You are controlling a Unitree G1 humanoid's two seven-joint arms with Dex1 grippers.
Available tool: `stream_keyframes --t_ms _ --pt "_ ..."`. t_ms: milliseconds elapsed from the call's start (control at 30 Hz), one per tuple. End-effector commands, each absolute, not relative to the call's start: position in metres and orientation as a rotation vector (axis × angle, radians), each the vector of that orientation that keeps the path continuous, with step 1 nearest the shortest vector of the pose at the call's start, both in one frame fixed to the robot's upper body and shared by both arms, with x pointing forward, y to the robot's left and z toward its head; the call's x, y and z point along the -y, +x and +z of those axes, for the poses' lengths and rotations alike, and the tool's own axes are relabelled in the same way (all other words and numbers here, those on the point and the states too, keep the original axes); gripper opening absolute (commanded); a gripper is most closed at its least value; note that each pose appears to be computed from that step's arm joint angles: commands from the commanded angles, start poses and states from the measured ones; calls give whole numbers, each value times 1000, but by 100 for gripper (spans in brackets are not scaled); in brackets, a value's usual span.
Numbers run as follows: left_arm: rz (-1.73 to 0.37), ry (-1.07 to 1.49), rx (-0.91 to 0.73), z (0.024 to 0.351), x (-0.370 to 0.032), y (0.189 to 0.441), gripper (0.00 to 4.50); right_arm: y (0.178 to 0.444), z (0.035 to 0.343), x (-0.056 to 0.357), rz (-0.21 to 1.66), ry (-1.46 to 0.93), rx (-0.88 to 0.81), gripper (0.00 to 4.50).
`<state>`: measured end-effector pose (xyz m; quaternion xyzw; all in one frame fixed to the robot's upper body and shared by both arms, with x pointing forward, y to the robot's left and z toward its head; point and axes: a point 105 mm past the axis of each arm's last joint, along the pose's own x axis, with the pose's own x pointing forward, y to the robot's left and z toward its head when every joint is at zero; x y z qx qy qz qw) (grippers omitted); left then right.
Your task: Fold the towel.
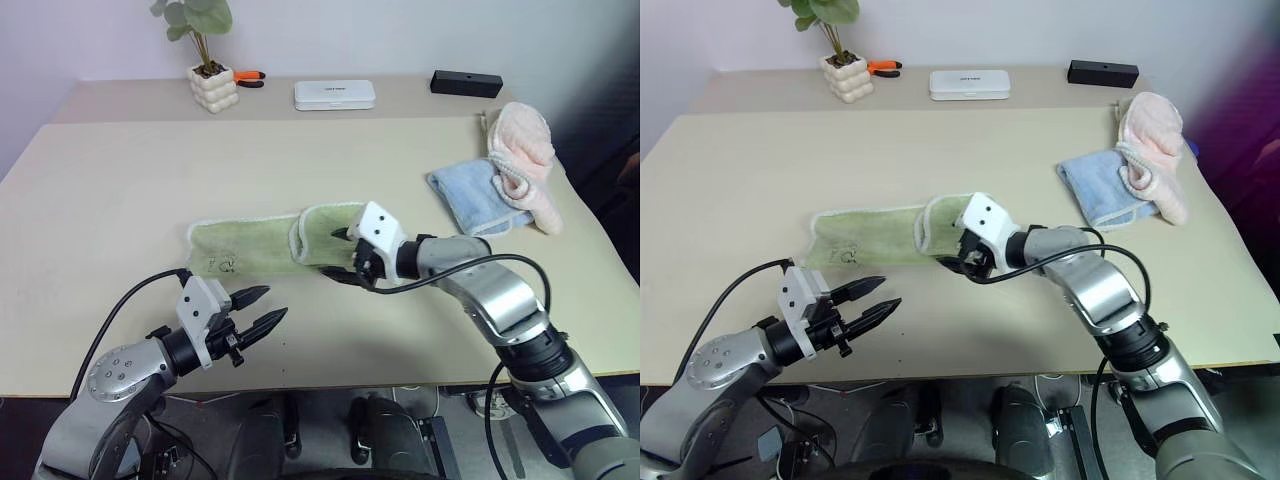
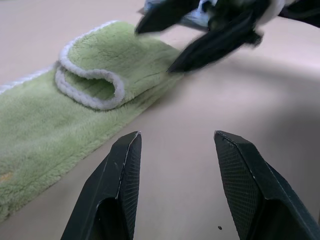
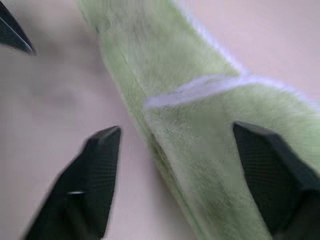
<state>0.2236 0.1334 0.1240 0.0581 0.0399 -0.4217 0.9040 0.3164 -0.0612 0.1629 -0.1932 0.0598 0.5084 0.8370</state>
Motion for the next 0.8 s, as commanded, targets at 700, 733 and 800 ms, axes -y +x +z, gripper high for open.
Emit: stream_keyframes --t_ms 700,733,800 --pt "-502 -125 -57 128 -169 218 232 366 179 43 968 -258 27 59" --pt "-456 -190 -54 129 -174 218 232 365 188 43 980 -278 62 95" --pt "-339 -356 -65 124 -185 221 288 354 202 38 1048 -441 172 185"
